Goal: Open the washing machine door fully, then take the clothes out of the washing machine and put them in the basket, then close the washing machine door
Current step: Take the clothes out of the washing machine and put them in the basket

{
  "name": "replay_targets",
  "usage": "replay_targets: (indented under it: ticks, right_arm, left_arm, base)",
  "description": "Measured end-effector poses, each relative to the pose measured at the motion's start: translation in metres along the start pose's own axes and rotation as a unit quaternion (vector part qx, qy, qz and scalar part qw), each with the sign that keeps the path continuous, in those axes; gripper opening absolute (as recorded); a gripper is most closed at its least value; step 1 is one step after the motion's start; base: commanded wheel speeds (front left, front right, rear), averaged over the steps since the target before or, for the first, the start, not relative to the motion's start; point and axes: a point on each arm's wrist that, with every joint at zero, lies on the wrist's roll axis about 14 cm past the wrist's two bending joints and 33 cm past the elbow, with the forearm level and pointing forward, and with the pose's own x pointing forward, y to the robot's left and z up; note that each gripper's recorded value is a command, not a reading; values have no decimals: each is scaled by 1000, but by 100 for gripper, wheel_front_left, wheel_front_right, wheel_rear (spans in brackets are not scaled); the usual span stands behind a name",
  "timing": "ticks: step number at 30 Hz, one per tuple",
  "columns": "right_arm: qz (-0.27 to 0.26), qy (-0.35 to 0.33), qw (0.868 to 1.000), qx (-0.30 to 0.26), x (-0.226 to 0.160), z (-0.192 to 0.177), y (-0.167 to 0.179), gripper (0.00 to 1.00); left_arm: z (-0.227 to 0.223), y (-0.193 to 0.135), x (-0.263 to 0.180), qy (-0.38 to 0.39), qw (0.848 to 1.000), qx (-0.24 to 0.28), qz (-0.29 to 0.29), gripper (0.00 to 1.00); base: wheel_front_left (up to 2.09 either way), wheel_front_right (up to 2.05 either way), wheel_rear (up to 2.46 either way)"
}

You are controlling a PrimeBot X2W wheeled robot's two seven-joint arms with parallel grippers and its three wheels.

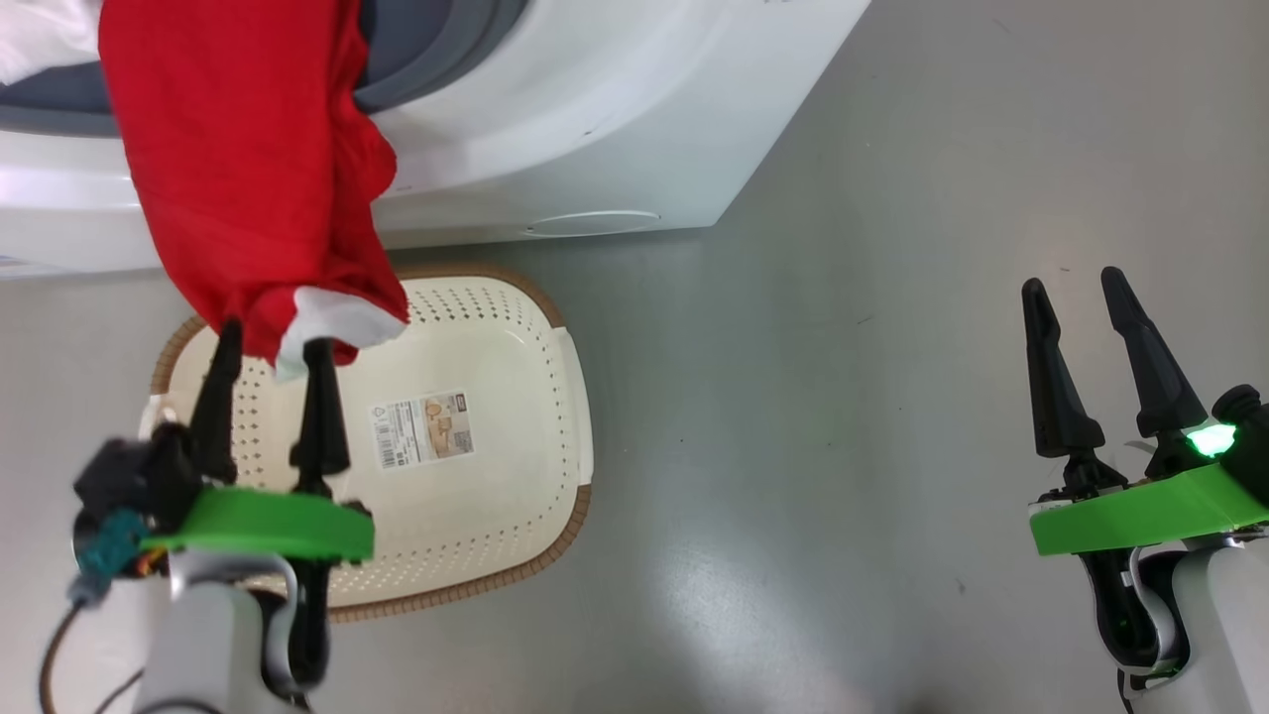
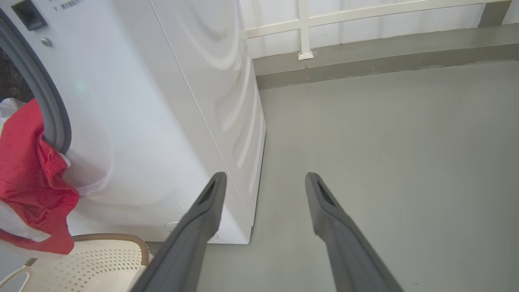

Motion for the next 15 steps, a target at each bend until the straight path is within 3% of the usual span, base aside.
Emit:
replay_targets:
  ticks: [15]
  right_arm:
    - [5,-6,1000,-1,-2,6,3,100]
  left_arm:
    - [27,-8,-40,-45,999,1,-1,100]
  base:
    - [0,0,0]
